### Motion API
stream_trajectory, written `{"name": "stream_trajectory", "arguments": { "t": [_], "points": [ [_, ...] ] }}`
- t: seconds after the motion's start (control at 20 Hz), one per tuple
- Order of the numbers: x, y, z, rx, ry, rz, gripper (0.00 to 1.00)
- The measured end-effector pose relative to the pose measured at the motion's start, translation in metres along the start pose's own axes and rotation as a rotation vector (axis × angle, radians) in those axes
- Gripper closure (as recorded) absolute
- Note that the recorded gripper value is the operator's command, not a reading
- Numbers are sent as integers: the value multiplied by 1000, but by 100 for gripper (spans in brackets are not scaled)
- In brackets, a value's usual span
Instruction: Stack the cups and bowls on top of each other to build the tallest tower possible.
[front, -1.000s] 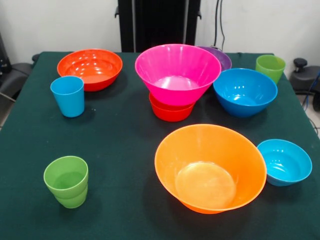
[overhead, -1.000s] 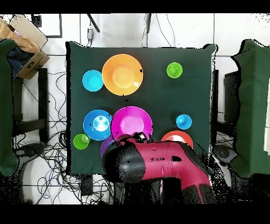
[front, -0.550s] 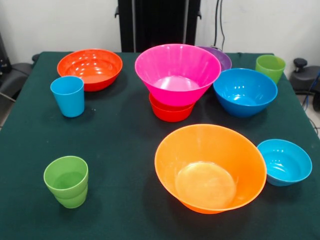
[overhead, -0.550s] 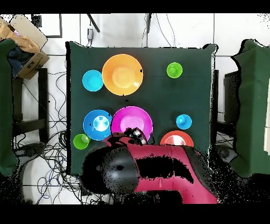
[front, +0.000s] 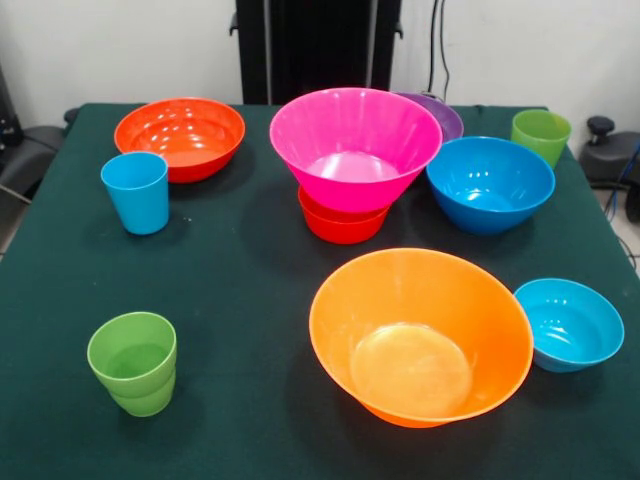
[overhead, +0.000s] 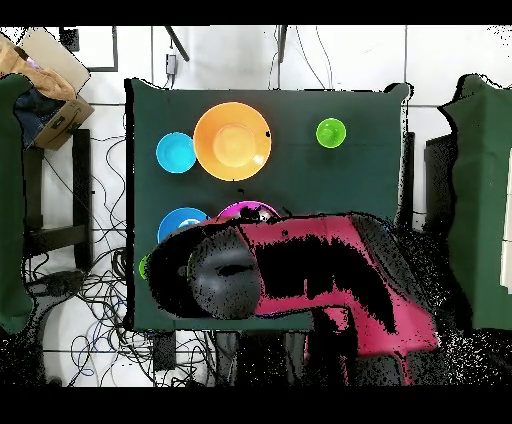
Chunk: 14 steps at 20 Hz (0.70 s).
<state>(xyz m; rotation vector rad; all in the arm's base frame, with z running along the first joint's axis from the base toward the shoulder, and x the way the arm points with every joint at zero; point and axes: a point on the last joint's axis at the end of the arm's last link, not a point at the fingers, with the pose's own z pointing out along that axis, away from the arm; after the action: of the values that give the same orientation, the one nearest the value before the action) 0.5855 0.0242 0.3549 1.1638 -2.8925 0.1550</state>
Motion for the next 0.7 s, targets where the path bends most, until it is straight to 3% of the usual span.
{"name": "stream_trajectory", "arguments": {
  "t": [0.05,0.15,0.2,0.4,0.7],
  "points": [
    [-2,-17,15,-13,9,-9,0],
    [-2,-30,28,-28,9,-10,0],
    [-2,-49,52,-61,5,-2,0],
    [5,-76,95,-132,-1,23,0],
    [16,-98,152,-222,-14,47,0]
  ]
}}
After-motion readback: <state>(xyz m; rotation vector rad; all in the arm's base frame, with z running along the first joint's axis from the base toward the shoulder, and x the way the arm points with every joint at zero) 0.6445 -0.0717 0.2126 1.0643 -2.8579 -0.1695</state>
